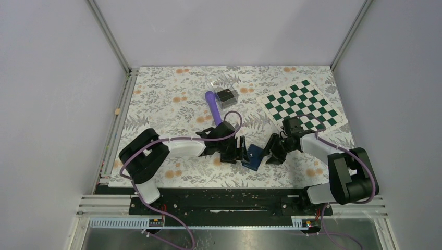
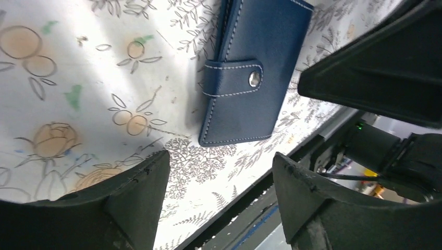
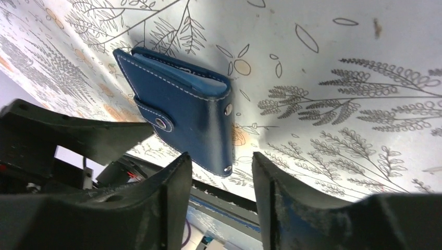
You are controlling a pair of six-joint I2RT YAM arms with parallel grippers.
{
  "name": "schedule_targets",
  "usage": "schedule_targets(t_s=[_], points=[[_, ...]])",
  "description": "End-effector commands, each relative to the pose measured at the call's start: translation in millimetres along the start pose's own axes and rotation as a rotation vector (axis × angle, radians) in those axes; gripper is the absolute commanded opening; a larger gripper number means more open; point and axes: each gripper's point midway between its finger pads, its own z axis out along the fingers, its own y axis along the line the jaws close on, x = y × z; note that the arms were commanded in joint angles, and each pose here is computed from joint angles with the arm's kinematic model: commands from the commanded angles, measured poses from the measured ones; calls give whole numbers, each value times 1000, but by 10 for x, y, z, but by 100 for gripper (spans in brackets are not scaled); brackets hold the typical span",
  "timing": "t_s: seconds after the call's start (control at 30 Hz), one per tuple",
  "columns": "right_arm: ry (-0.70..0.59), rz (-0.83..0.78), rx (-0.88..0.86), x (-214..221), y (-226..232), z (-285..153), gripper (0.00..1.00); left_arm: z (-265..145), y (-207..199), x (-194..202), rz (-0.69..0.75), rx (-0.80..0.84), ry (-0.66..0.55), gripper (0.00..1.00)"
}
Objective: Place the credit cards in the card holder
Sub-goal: Pick up the card holder from the center of the board.
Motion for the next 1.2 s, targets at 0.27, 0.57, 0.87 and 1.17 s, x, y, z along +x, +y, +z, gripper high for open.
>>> schedule_targets(t_s=[0.27,0.57,0.87,1.17], points=[[125,-1,-47,60,81,174,58,309,-253,-205,69,127,42,66],[65,-77,-247,-13,478,18,32,-47,-629,-185,43,317,-16,37],[-39,-214,-365,71,781,-481,0,-352,-579,-220,51,254,-104,40],[-59,-278,-425,303,789,-750,0,-461,-691,-183,58,329,-114,69]])
